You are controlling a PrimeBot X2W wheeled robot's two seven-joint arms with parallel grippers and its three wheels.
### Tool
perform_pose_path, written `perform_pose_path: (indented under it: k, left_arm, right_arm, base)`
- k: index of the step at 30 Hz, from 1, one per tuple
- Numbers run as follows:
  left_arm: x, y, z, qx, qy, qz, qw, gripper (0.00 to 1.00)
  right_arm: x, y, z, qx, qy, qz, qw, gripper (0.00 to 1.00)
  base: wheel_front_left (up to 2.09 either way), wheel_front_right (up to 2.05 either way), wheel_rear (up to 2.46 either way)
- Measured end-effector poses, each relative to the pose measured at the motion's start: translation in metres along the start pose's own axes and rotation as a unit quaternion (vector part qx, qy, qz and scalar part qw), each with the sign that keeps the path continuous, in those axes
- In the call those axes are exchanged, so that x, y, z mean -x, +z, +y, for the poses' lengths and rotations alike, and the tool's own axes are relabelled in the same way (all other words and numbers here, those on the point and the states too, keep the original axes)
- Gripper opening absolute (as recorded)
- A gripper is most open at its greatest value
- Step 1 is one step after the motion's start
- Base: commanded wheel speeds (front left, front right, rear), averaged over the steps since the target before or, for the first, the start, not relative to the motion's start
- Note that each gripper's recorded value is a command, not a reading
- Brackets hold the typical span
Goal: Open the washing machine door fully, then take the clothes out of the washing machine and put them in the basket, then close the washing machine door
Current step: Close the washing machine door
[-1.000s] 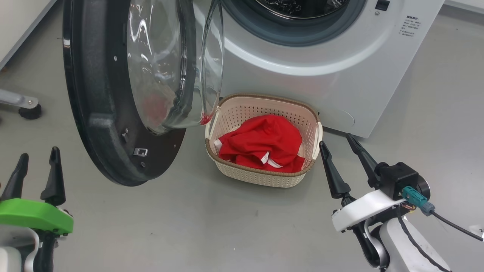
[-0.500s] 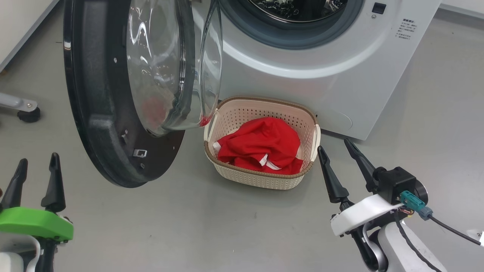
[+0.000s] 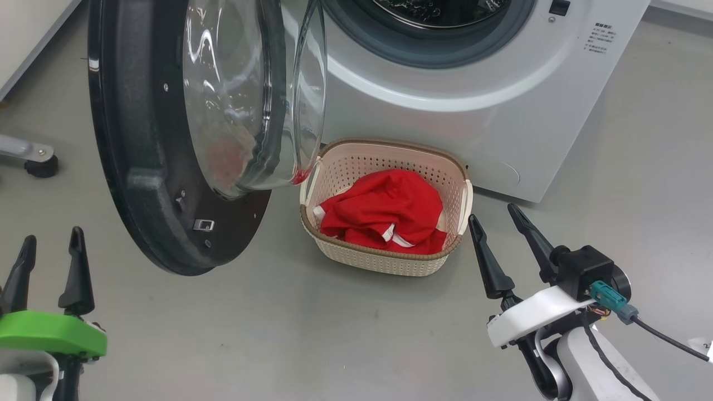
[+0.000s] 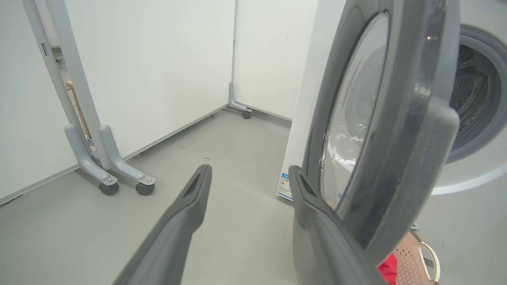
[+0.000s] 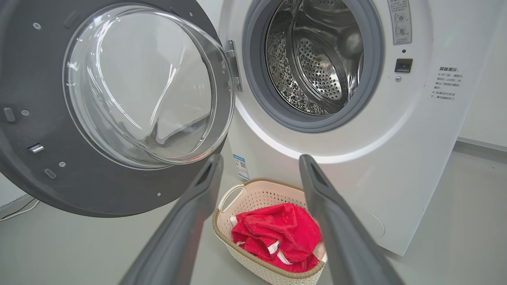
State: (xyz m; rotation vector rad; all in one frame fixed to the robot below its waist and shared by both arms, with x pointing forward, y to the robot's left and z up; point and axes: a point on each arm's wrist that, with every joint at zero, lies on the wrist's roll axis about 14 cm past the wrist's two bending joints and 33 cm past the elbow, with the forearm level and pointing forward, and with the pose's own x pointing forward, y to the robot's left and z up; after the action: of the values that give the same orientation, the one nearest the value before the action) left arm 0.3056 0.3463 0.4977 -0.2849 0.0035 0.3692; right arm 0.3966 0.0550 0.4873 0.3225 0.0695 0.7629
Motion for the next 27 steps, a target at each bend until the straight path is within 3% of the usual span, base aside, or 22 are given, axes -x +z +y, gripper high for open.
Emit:
perform_pose_path:
  k: [27]
  left_arm:
    - [0.002,-0.014,0.003,-0.008,-0.001,0.015,1.000,1.00]
  right_arm:
    - [0.000,0.000,-0.003,-0.001,-0.004,0.000,1.000,1.00]
  base:
    - [0.00,0.00,0.00]
